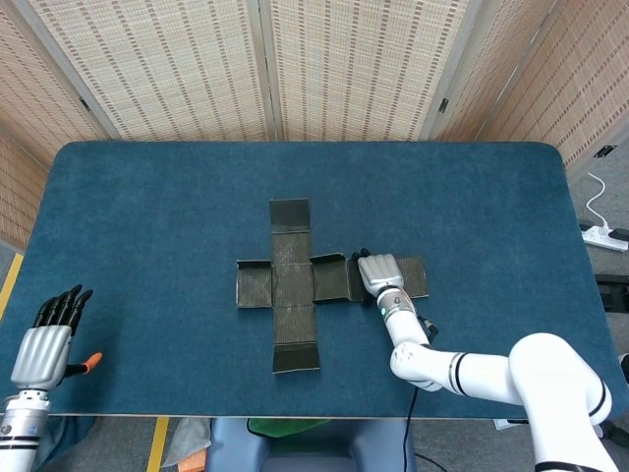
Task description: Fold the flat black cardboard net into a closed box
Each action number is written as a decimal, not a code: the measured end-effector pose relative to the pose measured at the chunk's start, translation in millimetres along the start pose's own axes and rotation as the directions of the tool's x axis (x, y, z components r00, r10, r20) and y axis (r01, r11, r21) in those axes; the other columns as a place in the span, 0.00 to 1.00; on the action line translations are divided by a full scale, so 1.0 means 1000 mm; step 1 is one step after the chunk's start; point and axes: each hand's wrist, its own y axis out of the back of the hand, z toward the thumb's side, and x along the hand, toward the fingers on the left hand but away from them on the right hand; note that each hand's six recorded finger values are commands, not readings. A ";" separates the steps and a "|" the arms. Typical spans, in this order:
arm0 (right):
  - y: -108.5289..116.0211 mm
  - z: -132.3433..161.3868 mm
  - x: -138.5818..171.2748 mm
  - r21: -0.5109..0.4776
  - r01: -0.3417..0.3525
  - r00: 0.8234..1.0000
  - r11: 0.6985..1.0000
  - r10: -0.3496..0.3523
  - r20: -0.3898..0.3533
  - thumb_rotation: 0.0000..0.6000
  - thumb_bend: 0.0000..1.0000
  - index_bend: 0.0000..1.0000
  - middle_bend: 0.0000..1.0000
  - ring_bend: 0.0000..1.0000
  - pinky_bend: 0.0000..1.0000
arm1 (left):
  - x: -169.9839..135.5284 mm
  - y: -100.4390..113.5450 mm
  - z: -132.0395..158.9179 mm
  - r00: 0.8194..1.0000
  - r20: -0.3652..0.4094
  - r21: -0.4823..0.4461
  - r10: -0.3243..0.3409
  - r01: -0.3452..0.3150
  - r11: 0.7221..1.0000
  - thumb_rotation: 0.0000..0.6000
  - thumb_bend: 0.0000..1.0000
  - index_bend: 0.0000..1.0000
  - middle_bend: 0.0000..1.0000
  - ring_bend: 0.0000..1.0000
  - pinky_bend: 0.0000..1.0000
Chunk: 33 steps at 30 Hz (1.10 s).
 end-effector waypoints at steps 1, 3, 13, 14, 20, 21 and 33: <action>0.000 0.001 0.002 -0.009 0.003 1.000 1.000 -0.003 -0.009 1.00 0.22 0.24 0.24 0.78 0.97 | 0.005 0.001 0.003 1.000 0.014 -0.002 0.006 -0.006 1.000 1.00 0.20 0.08 0.00 0.08 0.10; 0.000 0.003 0.007 -0.035 0.010 1.000 0.999 -0.011 -0.029 1.00 0.23 0.24 0.28 0.78 0.98 | 0.018 0.004 0.011 0.998 0.052 -0.009 0.024 -0.024 1.000 1.00 0.20 0.14 0.06 0.22 0.17; 0.000 0.016 0.022 -0.124 0.021 0.990 0.992 -0.038 -0.136 1.00 0.23 0.25 0.33 0.79 0.98 | 0.091 0.001 0.056 0.981 0.184 -0.005 0.059 -0.059 0.998 1.00 0.23 0.28 0.25 0.62 0.49; 0.001 0.017 0.023 -0.121 0.025 0.989 0.992 -0.043 -0.141 1.00 0.23 0.25 0.33 0.79 0.98 | 0.097 -0.002 0.060 0.981 0.190 0.001 0.048 -0.049 0.999 1.00 0.23 0.27 0.25 0.62 0.50; 0.002 0.019 0.026 -0.105 0.050 0.987 0.993 -0.066 -0.149 1.00 0.23 0.25 0.33 0.79 0.98 | 0.120 -0.021 0.082 0.976 0.216 0.036 -0.022 0.015 0.999 1.00 0.20 0.08 0.12 0.60 0.53; 0.002 0.021 0.026 -0.093 0.063 0.985 0.994 -0.076 -0.152 1.00 0.23 0.25 0.33 0.79 0.98 | 0.123 -0.025 0.087 0.975 0.221 0.044 -0.036 0.027 0.999 1.00 0.19 0.06 0.11 0.60 0.53; -0.011 0.033 0.032 0.004 0.204 0.963 0.979 -0.200 -0.180 1.00 0.23 0.25 0.33 0.79 0.98 | 0.141 -0.075 0.137 0.963 0.236 0.098 -0.130 0.109 0.989 1.00 0.17 0.00 0.00 0.52 0.52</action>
